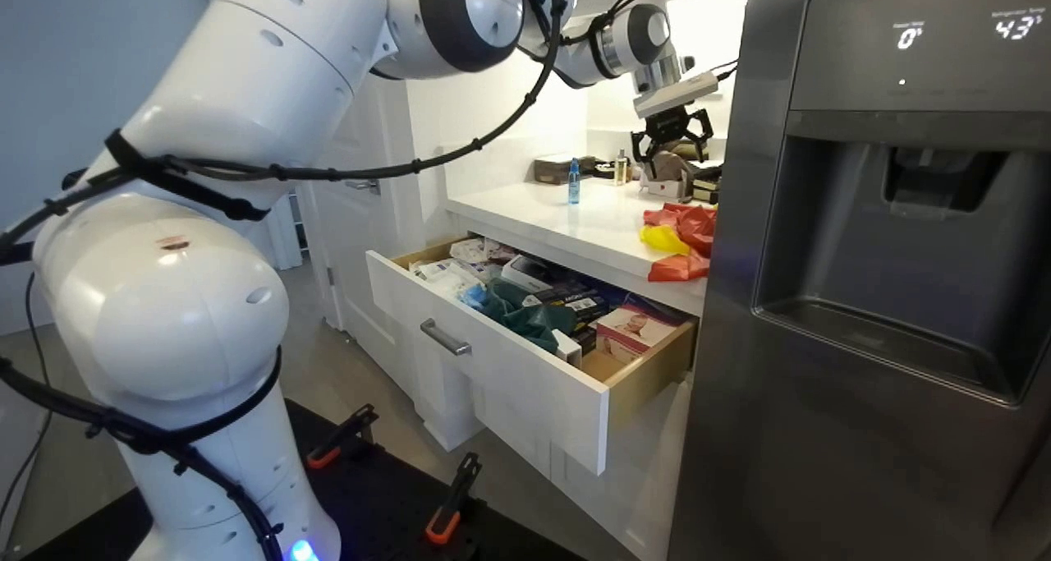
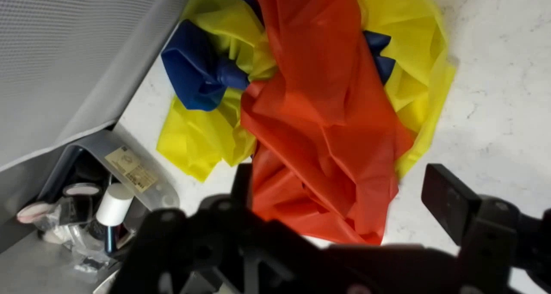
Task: Open the top drawer, put all 3 bands inside and then close the drawer
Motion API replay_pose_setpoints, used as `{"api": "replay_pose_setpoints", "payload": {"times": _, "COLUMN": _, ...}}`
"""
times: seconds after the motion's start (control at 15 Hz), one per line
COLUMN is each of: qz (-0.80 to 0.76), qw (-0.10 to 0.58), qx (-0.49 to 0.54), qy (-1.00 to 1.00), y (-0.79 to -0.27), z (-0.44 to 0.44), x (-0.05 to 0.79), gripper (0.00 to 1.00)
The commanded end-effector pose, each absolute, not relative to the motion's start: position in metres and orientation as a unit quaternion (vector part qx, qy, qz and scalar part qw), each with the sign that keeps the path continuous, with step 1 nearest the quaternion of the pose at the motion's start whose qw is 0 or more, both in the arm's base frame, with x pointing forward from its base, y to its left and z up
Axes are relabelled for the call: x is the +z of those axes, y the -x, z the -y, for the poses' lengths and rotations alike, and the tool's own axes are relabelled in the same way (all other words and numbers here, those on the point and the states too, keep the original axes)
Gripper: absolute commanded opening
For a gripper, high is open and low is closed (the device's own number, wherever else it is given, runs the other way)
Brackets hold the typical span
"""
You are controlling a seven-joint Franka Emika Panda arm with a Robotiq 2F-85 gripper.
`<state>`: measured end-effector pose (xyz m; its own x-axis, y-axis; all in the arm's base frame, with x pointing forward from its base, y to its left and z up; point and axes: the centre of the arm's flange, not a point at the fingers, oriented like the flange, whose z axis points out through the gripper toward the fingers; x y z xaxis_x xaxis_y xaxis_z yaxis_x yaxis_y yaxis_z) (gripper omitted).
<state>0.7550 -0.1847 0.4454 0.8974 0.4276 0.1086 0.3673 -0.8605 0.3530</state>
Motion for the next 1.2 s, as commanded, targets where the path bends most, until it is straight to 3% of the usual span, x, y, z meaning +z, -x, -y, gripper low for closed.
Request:
{"api": "replay_pose_setpoints", "payload": {"times": 0.0, "qz": -0.178, "qw": 0.15, "qx": 0.057, "qy": -0.971, "y": -0.788, "z": 0.202, "x": 0.432, "gripper": 1.0}}
{"api": "replay_pose_setpoints", "payload": {"times": 0.8, "qz": -0.142, "qw": 0.126, "qx": -0.01, "qy": -0.982, "y": -0.793, "z": 0.228, "x": 0.363, "gripper": 1.0}}
{"api": "replay_pose_setpoints", "payload": {"times": 0.87, "qz": -0.144, "qw": 0.122, "qx": -0.014, "qy": -0.982, "y": -0.793, "z": 0.229, "x": 0.362, "gripper": 0.75}}
{"api": "replay_pose_setpoints", "payload": {"times": 0.93, "qz": -0.144, "qw": 0.121, "qx": -0.014, "qy": -0.982, "y": -0.793, "z": 0.229, "x": 0.36, "gripper": 0.72}}
{"api": "replay_pose_setpoints", "payload": {"times": 1.13, "qz": -0.146, "qw": 0.12, "qx": -0.013, "qy": -0.982, "y": -0.795, "z": 0.229, "x": 0.357, "gripper": 0.49}}
